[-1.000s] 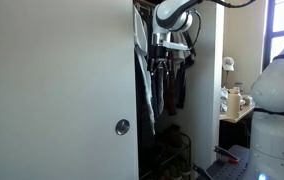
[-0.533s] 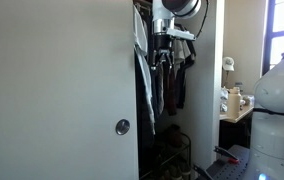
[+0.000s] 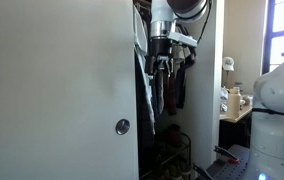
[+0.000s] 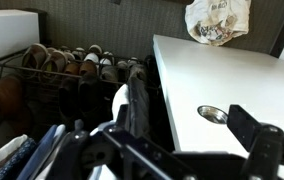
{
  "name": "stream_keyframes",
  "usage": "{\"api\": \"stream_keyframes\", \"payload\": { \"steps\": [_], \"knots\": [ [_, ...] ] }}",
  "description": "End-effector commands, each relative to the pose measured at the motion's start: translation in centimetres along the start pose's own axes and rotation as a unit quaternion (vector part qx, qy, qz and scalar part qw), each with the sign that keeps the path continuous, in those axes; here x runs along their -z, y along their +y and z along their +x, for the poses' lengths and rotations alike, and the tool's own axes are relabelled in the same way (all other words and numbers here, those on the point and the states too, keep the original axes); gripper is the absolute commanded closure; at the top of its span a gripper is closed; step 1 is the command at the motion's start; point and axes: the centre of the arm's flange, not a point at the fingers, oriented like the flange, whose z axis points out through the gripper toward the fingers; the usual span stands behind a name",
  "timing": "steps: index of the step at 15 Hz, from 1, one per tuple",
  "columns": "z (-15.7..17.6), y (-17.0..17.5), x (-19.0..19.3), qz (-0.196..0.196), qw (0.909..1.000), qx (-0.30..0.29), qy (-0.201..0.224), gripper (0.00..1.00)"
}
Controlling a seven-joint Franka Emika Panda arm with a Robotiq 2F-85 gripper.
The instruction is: Slide the closet door slightly to the right
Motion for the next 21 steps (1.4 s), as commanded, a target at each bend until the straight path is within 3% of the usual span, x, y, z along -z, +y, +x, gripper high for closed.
{"api": "stream_keyframes", "payload": {
  "steps": [1, 6, 7, 13, 21],
  "knots": [
    [-2.2, -2.7, -3.0, -0.006, 0.9994, -0.004, 0.034, 0.00],
    [-3.4, -4.6, -6.7, -0.025, 0.9971, -0.012, 0.071, 0.00],
    [-2.5, -4.3, -5.4, -0.022, 0.9984, -0.001, 0.052, 0.00],
    [-2.8, -4.4, -7.3, -0.026, 0.9979, 0.001, 0.060, 0.00],
    [-6.4, -7.6, -11.7, -0.029, 0.9919, 0.015, 0.123, 0.00]
  ]
}}
